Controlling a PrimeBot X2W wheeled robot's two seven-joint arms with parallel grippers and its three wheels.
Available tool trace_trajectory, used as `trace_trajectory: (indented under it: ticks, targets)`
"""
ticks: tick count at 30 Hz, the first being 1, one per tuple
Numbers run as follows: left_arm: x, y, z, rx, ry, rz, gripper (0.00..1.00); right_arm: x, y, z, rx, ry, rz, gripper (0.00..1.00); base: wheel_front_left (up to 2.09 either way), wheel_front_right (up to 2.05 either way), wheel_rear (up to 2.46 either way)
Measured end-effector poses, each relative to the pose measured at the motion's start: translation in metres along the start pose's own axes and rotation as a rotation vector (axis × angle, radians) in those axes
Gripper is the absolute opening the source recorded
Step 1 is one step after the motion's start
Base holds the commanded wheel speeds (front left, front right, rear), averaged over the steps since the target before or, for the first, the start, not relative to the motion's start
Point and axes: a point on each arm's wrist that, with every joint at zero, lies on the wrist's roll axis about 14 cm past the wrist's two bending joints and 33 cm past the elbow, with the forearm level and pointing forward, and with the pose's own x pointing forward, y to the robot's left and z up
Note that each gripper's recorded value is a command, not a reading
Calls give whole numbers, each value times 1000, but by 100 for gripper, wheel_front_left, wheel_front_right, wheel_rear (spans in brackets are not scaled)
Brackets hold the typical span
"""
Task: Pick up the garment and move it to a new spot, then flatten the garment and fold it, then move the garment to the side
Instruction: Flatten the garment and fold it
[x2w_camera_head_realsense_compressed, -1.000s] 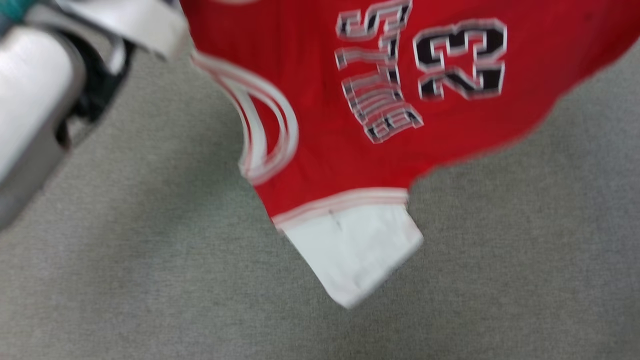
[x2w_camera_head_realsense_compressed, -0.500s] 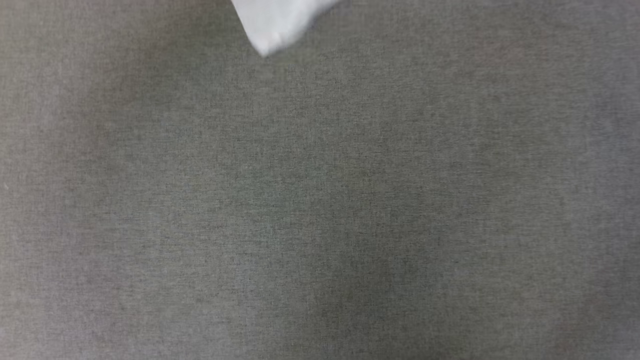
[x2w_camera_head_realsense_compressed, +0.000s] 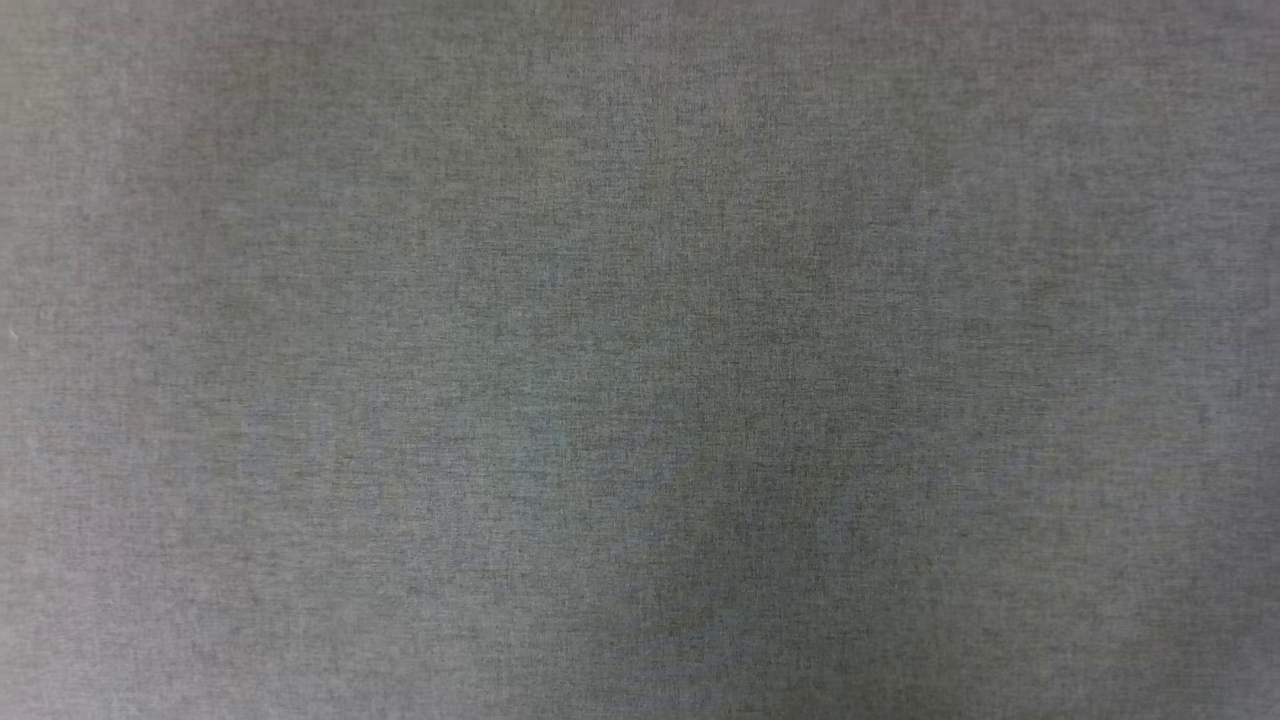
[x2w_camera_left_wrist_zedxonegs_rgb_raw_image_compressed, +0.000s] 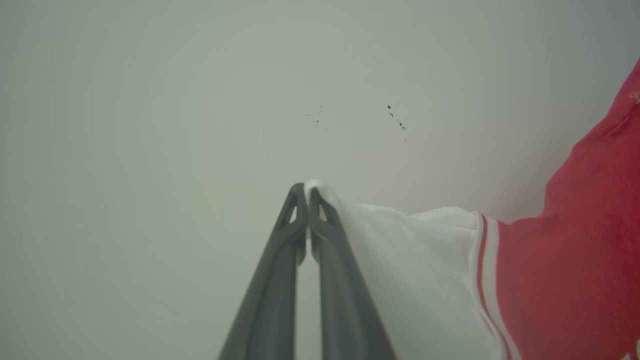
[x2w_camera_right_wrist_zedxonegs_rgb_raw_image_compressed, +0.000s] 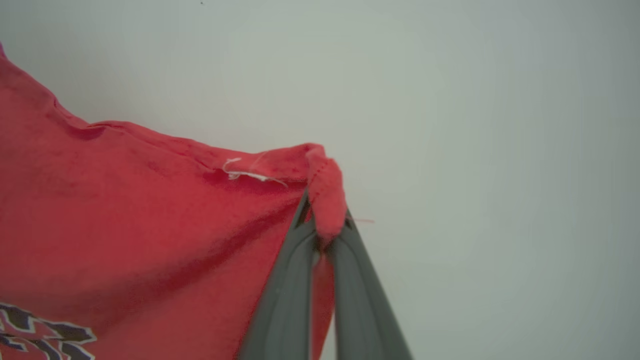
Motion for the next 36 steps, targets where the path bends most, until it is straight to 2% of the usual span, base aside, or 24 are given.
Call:
trace_trajectory:
  ticks: [4,5,6,9,10,12,15,19,26,36]
  targets:
    - [-11,-19,-41,-22,84,-43,0,2,20,-39,12,67,40,0,0,0,0]
    - [-11,-19,-41,-22,84,-43,0,2,20,-39,12,67,40,0,0,0,0]
    - [-22,-31,-65,-43,139,-62,0,-2,34,-62,31,109,66,0,0,0,0]
    - [-40,-47,-92,-72,209,-90,0,-10,54,-89,47,155,107,0,0,0,0]
    - [-40,-47,-92,-72,209,-90,0,-10,54,-89,47,155,107,0,0,0,0]
    - [-62,-62,-112,-109,269,-110,0,-25,74,-115,75,202,147,0,0,0,0]
    - [-78,-71,-120,-139,292,-121,0,-38,86,-131,98,231,172,0,0,0,0]
    - [-119,-95,-135,-199,361,-145,0,-68,112,-156,127,284,231,0,0,0,0]
    - [-210,-124,-146,-290,500,-158,0,-130,143,-174,194,340,321,0,0,0,0]
    - [-337,-155,-117,-401,688,-176,0,-239,156,-188,238,497,410,0,0,0,0]
